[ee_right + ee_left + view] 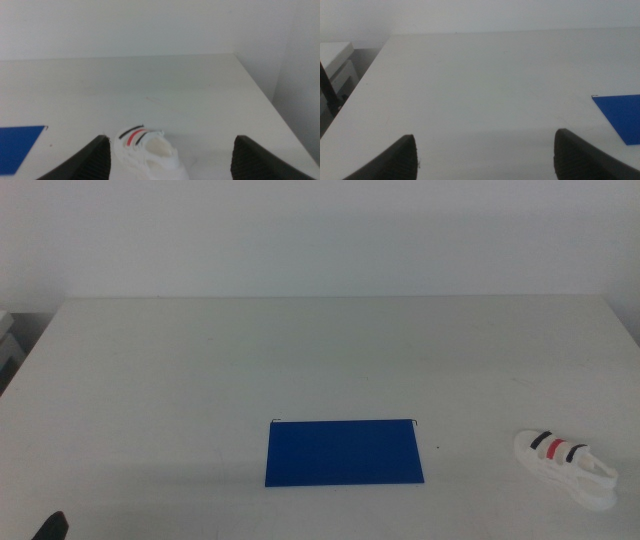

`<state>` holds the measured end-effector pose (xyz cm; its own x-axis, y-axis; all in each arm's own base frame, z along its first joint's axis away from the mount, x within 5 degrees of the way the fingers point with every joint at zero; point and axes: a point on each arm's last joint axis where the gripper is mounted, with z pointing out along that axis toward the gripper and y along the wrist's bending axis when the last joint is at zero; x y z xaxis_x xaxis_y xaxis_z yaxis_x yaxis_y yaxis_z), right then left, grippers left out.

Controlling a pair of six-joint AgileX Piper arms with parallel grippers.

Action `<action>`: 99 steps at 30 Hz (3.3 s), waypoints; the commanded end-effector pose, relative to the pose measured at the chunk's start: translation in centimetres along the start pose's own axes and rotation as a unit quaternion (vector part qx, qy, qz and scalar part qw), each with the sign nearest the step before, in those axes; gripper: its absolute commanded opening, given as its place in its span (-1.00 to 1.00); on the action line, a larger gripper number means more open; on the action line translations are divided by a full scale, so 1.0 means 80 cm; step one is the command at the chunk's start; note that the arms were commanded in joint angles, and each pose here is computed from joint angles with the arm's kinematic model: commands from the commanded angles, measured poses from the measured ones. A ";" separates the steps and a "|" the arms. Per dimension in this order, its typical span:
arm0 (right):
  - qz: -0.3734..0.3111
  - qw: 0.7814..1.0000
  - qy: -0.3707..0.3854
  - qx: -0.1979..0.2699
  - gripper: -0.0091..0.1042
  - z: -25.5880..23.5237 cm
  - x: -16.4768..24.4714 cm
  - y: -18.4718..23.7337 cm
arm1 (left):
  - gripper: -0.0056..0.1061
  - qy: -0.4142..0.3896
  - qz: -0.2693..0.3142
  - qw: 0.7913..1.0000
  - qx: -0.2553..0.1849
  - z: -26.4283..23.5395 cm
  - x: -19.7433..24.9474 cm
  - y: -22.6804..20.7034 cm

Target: Use one arm to grab the shoe from the table and place it on the mat.

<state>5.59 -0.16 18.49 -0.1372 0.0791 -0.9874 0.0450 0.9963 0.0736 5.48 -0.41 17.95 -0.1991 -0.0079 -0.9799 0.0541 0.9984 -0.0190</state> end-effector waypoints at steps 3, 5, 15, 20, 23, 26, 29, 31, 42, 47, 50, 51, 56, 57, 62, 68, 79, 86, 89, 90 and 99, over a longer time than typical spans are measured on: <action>-0.002 0.999 -0.033 -0.004 0.25 -0.012 -0.035 0.003 | 0.78 -0.043 -0.006 0.999 0.000 -0.001 -0.007 0.000; -0.002 1.000 -0.009 -0.005 0.25 -0.019 -0.053 0.005 | 0.78 -0.043 -0.006 0.999 0.000 -0.001 -0.007 0.000; 0.002 0.996 0.088 -0.007 0.25 -0.021 -0.136 0.013 | 0.78 -0.043 -0.006 0.999 0.000 -0.001 -0.007 0.000; -0.009 0.989 0.146 -0.010 0.25 0.005 -0.177 0.017 | 0.78 -0.043 -0.006 0.999 0.000 -0.001 -0.007 0.000; -0.028 0.974 0.224 -0.023 0.25 0.026 -0.196 0.021 | 0.78 -0.043 -0.006 0.999 0.000 -0.001 -0.007 0.000; -0.078 0.954 0.287 -0.045 0.25 0.052 -0.214 0.024 | 0.78 -0.043 -0.006 0.999 0.000 -0.001 -0.007 0.000; -0.124 0.927 0.346 -0.078 0.25 0.086 -0.229 0.028 | 0.78 -0.043 -0.006 0.999 0.000 -0.001 -0.007 0.000; -0.133 0.908 0.385 -0.096 0.25 0.111 -0.232 0.030 | 0.78 -0.043 -0.006 0.999 0.000 -0.001 -0.007 0.000; -0.133 0.851 0.496 -0.107 0.25 0.221 -0.186 0.025 | 0.78 -0.043 -0.006 0.999 0.000 -0.001 -0.007 0.000; -0.130 0.833 0.526 -0.110 0.25 0.254 -0.156 0.022 | 0.78 -0.043 -0.006 0.999 0.000 -0.001 -0.007 0.000; -0.137 0.837 0.519 -0.108 0.25 0.273 -0.142 0.020 | 0.78 -0.043 -0.006 0.999 0.000 -0.001 -0.007 0.000; -0.142 0.837 0.517 -0.110 0.25 0.279 -0.137 0.019 | 0.78 -0.043 -0.006 0.999 0.000 -0.001 -0.007 0.000; -0.197 0.821 0.516 -0.146 0.25 0.302 -0.112 0.022 | 0.78 -0.043 -0.006 0.999 0.000 -0.001 -0.007 0.000; -0.206 0.815 0.519 -0.154 0.25 0.305 -0.108 0.024 | 0.78 -0.043 -0.006 0.999 0.000 -0.001 -0.007 0.000; -0.235 0.787 0.538 -0.187 0.25 0.316 -0.083 0.033 | 0.78 -0.043 -0.006 0.999 0.000 -0.001 -0.007 0.000; -0.240 0.771 0.557 -0.195 0.25 0.323 -0.064 0.036 | 0.78 -0.043 -0.006 0.999 0.000 -0.001 -0.007 0.000; -0.250 0.752 0.577 -0.195 -0.11 0.326 -0.051 0.032 | 0.78 -0.043 -0.006 0.999 0.000 -0.001 -0.007 0.000; -0.239 0.742 0.596 -0.195 -0.84 0.320 -0.055 0.036 | 0.78 -0.043 -0.006 0.999 0.000 -0.001 -0.007 0.000; -0.234 0.749 0.591 -0.186 -0.91 0.322 -0.076 0.050 | 0.78 -0.043 -0.006 0.999 0.000 -0.001 -0.007 0.000; -0.233 0.753 0.588 -0.180 -0.91 0.323 -0.087 0.056 | 0.78 -0.043 -0.006 0.999 0.000 -0.001 -0.007 0.000; -0.246 0.782 0.542 -0.187 -0.91 0.351 -0.157 0.151 | 0.78 -0.043 -0.006 0.999 0.000 -0.001 -0.007 0.000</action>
<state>35.62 8.72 25.25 -0.8366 -0.5245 -0.1583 -0.5286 0.8486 -0.0180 5.48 -0.41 17.95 -0.1991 -0.0081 -0.9799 0.0540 0.9984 -0.0193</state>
